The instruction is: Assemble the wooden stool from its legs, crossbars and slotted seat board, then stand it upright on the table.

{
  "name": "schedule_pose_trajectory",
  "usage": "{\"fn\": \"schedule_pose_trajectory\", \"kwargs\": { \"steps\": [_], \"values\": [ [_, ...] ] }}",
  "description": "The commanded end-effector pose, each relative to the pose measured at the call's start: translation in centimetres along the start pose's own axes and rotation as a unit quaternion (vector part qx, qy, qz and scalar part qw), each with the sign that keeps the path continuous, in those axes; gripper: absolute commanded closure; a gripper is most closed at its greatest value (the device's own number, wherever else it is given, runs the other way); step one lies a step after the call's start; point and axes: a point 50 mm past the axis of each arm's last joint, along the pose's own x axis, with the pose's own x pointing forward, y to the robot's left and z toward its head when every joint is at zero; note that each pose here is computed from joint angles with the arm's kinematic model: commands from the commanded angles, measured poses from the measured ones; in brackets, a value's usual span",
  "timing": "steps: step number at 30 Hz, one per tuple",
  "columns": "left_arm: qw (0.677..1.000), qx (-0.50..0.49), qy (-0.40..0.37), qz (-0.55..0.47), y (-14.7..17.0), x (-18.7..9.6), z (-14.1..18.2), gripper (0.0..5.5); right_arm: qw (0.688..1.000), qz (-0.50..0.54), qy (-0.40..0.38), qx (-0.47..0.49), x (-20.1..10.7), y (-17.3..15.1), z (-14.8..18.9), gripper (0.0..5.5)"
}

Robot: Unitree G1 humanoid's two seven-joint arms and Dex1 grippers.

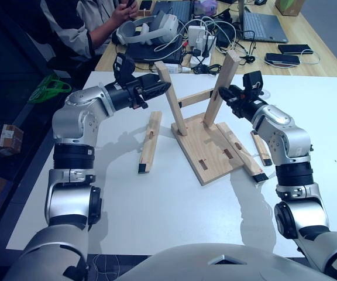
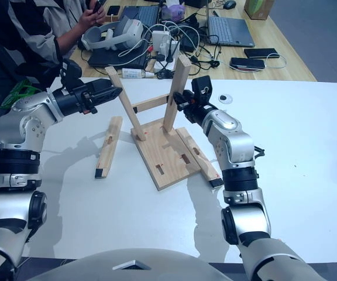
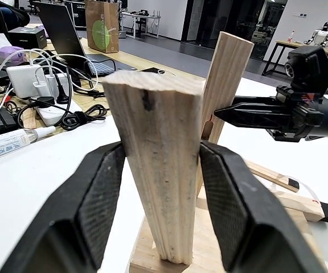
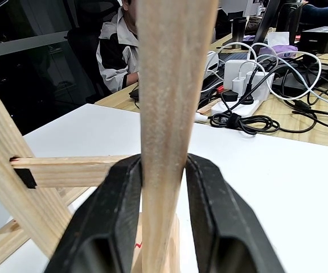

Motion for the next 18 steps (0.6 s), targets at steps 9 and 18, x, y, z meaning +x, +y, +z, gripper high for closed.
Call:
{"fn": "schedule_pose_trajectory", "kwargs": {
  "steps": [9,18],
  "values": [
    [1.0,0.006,-0.012,0.009,0.6,0.5,1.1,2.21,1.0,0.011,0.02,-0.007,0.3,0.1,-0.5,4.45],
    [0.998,-0.007,-0.025,-0.062,-0.5,1.7,1.2,3.22,1.0,0.011,0.016,-0.01,0.7,0.0,-0.3,4.45]
  ]
}}
